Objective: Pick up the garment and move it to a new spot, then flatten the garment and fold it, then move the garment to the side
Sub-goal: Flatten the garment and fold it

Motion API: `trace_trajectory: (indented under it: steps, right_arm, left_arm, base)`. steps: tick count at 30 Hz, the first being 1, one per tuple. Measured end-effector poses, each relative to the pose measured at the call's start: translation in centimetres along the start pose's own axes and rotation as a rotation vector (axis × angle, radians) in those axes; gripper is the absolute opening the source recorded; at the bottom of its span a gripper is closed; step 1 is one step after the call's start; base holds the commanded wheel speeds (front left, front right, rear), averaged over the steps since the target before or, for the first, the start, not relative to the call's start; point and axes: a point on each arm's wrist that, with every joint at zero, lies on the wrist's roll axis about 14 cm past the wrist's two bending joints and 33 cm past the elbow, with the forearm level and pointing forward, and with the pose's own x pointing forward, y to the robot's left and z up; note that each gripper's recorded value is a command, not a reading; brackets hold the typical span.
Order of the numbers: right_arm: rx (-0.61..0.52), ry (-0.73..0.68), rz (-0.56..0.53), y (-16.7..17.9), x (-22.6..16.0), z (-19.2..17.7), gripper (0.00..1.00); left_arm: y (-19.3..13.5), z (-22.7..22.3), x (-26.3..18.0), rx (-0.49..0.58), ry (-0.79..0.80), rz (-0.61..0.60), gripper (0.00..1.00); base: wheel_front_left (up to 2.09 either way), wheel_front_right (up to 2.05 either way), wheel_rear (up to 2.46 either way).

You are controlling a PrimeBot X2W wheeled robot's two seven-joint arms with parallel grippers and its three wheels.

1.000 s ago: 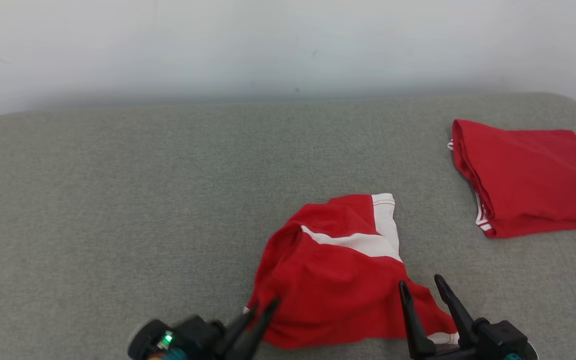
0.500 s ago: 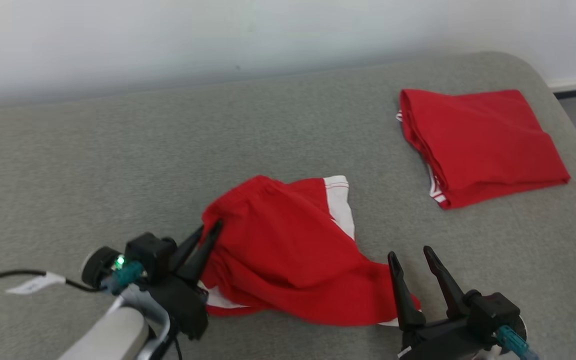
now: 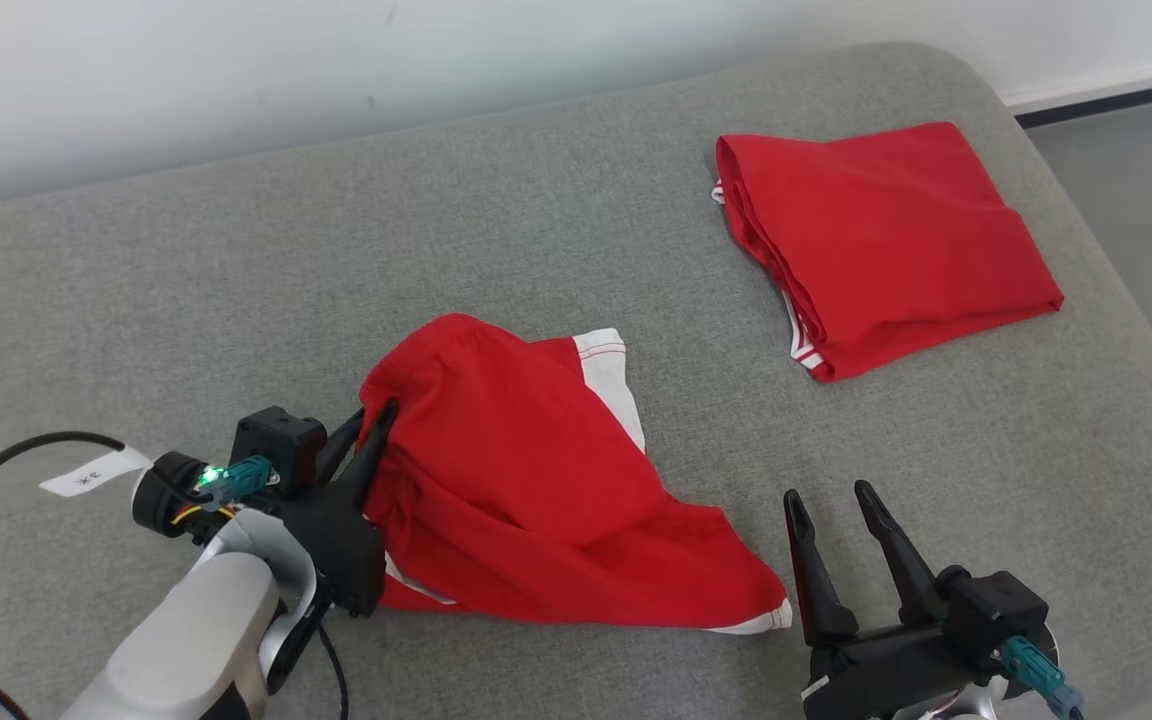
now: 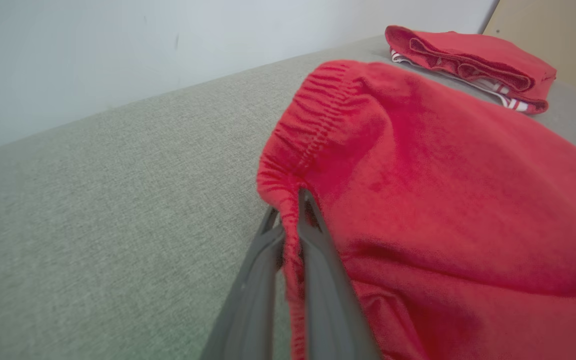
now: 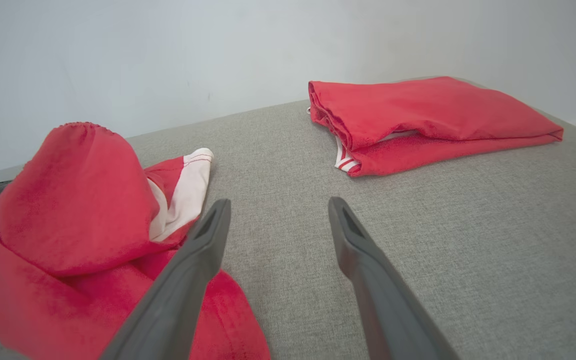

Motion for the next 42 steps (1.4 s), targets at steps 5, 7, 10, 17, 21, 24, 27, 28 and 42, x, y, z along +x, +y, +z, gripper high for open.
trace_trajectory:
  steps: [5,7,10,17,21,24,27,28,42]
  right_arm:
    - [-0.001,-0.015,0.017,0.5,0.2,0.4,1.00]
    - [0.002,-0.015,0.024,0.8,0.0,0.4,1.00]
    - [0.002,-0.017,0.029,0.9,-0.4,0.3,1.00]
    - [-0.017,0.004,0.028,0.9,-1.6,-0.5,1.00]
    - [-0.030,0.050,0.038,0.9,-1.9,-1.9,1.00]
    - [-0.036,0.084,0.038,0.8,-1.9,-2.9,1.00]
    - [-0.039,0.117,0.031,0.4,-2.1,-3.8,1.00]
    - [-0.043,0.130,0.029,0.3,-2.2,-4.2,1.00]
    - [-0.010,0.277,0.037,0.8,-3.4,-8.5,1.00]
  left_arm:
    - [0.1,1.4,-0.5,-0.021,-0.041,0.020,1.00]
    - [0.1,2.4,-1.0,-0.023,-0.079,0.027,1.00]
    - [-0.5,2.6,-2.6,-0.040,-0.112,0.032,1.00]
    - [-1.4,0.2,-7.9,-0.074,-0.113,0.080,1.00]
    - [-0.5,-1.1,-10.0,-0.070,-0.091,0.120,1.00]
    - [0.1,-1.3,-10.6,-0.070,-0.089,0.138,1.00]
    - [0.0,-1.2,-10.5,-0.066,-0.092,0.133,1.00]
    - [0.0,-1.2,-10.5,-0.063,-0.091,0.131,1.00]
    - [-0.8,-2.5,-8.3,-0.077,-0.005,0.067,1.00]
  base:
    - [0.00,0.00,0.00]
    - [0.00,0.00,0.00]
    - [0.00,0.00,0.00]
    - [0.00,0.00,0.00]
    - [0.00,0.00,0.00]
    - [0.00,0.00,0.00]
    - [0.00,0.00,0.00]
    - [0.00,0.00,0.00]
    - [0.00,0.00,0.00]
